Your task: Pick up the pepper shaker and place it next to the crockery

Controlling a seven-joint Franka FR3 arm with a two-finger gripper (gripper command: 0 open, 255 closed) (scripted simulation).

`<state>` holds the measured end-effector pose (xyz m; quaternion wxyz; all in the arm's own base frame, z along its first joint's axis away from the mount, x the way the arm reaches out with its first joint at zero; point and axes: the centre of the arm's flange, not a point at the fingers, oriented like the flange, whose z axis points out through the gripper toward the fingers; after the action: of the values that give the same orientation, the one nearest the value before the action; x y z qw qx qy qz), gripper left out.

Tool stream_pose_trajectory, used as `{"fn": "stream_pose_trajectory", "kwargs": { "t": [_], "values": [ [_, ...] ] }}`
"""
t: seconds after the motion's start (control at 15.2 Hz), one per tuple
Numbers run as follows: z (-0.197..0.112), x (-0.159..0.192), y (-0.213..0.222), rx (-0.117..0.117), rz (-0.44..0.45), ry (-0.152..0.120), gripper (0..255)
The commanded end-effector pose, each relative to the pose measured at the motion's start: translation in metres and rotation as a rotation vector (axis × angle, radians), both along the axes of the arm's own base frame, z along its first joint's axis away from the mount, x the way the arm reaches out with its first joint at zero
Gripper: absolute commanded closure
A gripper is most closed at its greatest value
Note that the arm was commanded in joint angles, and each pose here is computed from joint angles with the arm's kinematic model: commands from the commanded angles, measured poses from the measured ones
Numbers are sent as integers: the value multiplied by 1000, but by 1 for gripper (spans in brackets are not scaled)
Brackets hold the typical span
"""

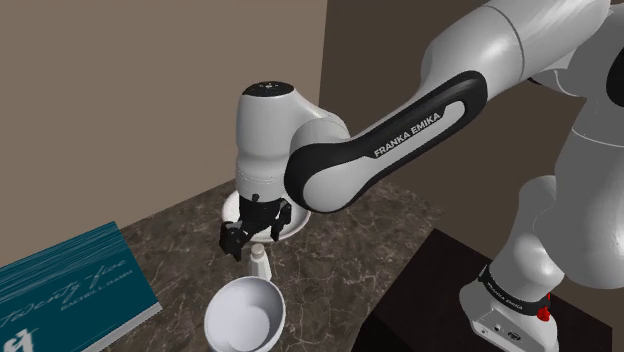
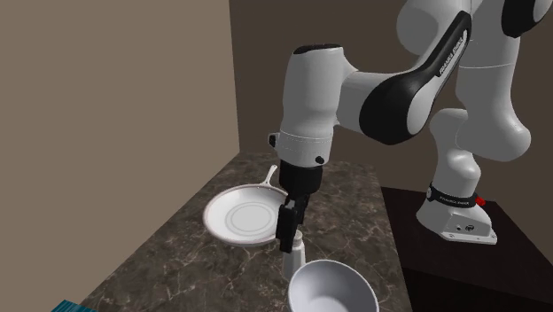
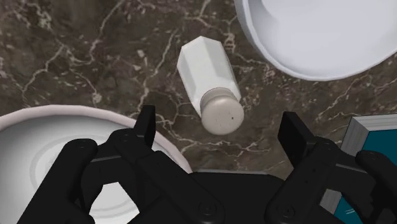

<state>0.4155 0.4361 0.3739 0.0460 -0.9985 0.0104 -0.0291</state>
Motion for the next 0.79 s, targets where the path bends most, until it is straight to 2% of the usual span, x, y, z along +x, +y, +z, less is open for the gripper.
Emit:
{"fn": "stream_pose_trajectory", "kwargs": {
  "t": [0.0,0.26,0.73],
  "values": [
    [0,0,0,0,0,0,0],
    [50,-3,-5,0,0,0,0],
    [50,-3,-5,0,0,0,0]
  ]
}}
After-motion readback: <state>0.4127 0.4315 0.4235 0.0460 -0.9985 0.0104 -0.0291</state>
